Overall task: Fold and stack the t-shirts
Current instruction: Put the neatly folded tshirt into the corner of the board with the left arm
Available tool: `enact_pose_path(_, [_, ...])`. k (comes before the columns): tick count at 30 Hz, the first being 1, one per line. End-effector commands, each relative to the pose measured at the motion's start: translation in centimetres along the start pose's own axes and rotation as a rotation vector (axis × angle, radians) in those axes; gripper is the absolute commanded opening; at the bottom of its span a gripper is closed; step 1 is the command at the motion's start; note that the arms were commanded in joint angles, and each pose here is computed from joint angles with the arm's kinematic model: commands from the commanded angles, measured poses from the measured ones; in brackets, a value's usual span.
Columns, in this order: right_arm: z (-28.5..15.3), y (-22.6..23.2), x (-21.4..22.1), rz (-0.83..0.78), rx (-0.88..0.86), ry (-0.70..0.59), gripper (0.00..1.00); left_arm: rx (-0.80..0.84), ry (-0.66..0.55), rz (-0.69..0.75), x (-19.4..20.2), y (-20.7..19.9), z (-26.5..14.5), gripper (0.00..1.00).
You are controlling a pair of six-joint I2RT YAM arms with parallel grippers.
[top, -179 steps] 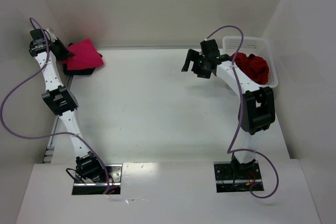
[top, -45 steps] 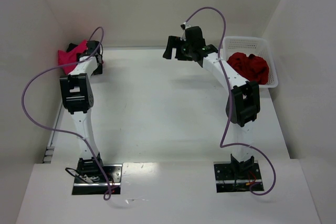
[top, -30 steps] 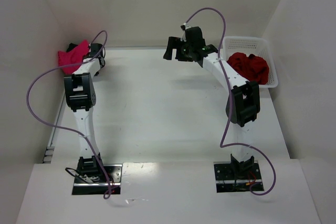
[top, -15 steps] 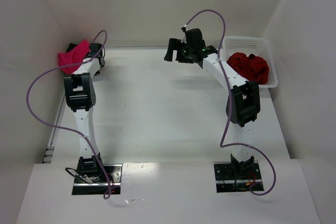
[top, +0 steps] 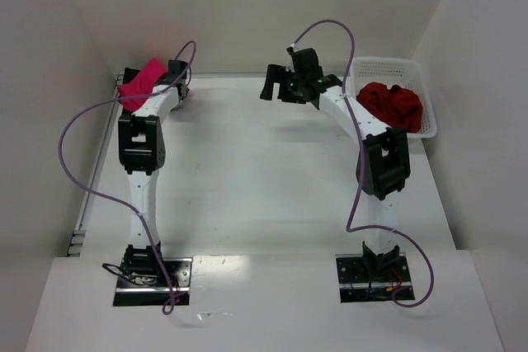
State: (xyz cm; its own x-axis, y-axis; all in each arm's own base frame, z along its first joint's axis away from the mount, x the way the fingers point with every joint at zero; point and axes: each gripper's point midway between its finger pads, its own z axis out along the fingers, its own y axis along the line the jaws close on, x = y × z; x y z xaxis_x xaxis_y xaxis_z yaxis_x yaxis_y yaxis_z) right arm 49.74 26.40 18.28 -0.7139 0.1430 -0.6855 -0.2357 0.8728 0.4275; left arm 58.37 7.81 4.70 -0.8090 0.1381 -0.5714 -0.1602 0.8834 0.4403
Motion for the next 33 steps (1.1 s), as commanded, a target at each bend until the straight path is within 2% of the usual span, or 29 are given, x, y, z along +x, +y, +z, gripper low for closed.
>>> enact_pose_path(1, [-2.6, 0.7, -2.7, -0.004, -0.012, -0.089, 1.00, 0.018, -0.008, -0.031, -0.5, -0.6, 0.4, 0.17])
enact_pose_path(4, [-2.6, 0.8, -2.9, -0.006, -0.016, -0.097, 1.00, 0.002, 0.008, -0.061, 0.0, 0.0, 0.6, 0.21])
enact_pose_path(6, [-2.4, 0.6, -2.6, -0.004, -0.012, -0.089, 1.00, -0.007, 0.008, -0.083, -0.2, 0.4, 0.1, 0.33])
enact_pose_path(9, [-2.4, 0.6, -2.6, -0.004, -0.012, -0.089, 1.00, -0.024, 0.017, -0.136, -0.3, 1.5, -0.8, 0.59])
enact_pose_path(10, [-2.4, 0.6, -2.6, -0.004, -0.012, -0.089, 1.00, -0.026, 0.000, -0.153, -1.0, 2.0, -1.6, 0.75])
enact_pose_path(14, [-2.5, 0.7, -2.5, -0.005, -0.020, -0.085, 1.00, 0.009, -0.060, -0.232, -3.7, 3.9, -5.1, 0.98])
enact_pose_path(18, [-2.8, 1.2, -2.9, -0.008, -0.036, -0.098, 1.00, 0.112, -0.151, -0.334, -7.1, 6.2, -9.5, 1.00])
enact_pose_path(20, [-2.8, 1.2, -2.9, -0.008, -0.036, -0.098, 1.00, 0.149, -0.163, -0.379, -7.5, 7.0, -10.4, 1.00])
enact_pose_path(22, [-3.6, 1.6, -3.7, -0.022, -0.047, -0.124, 1.00, 0.175, -0.179, -0.468, -7.8, 9.6, -11.3, 1.00])
enact_pose_path(23, [-3.4, 1.5, -3.4, -0.021, -0.044, -0.116, 1.00, 0.261, -0.180, -0.496, -7.8, 9.3, -11.4, 1.00])
enact_pose_path(24, [-3.8, 1.8, -3.8, -0.024, -0.051, -0.132, 1.00, 0.277, -0.183, -0.558, -7.3, 11.5, -11.1, 1.00])
enact_pose_path(26, [-4.0, 1.7, -3.7, -0.024, -0.050, -0.131, 1.00, 0.357, -0.196, -0.657, -7.1, 12.5, -10.7, 1.00])
enact_pose_path(28, [-4.8, 1.9, -3.9, -0.037, -0.058, -0.150, 1.00, 0.421, -0.176, -0.732, -5.4, 13.1, -9.9, 1.00])
enact_pose_path(30, [-4.7, 1.4, -3.2, -0.034, -0.045, -0.143, 1.00, 0.523, -0.198, -0.799, -5.4, 12.6, -9.6, 1.00])
enact_pose_path(31, [-5.1, 1.5, -3.2, -0.035, -0.047, -0.147, 1.00, 0.550, -0.156, -0.842, -3.3, 12.5, -8.3, 1.00])
enact_pose_path(33, [-5.7, 0.9, -3.3, -0.030, -0.033, -0.160, 1.00, 0.628, -0.162, -0.928, -2.9, 12.4, -7.5, 1.00])
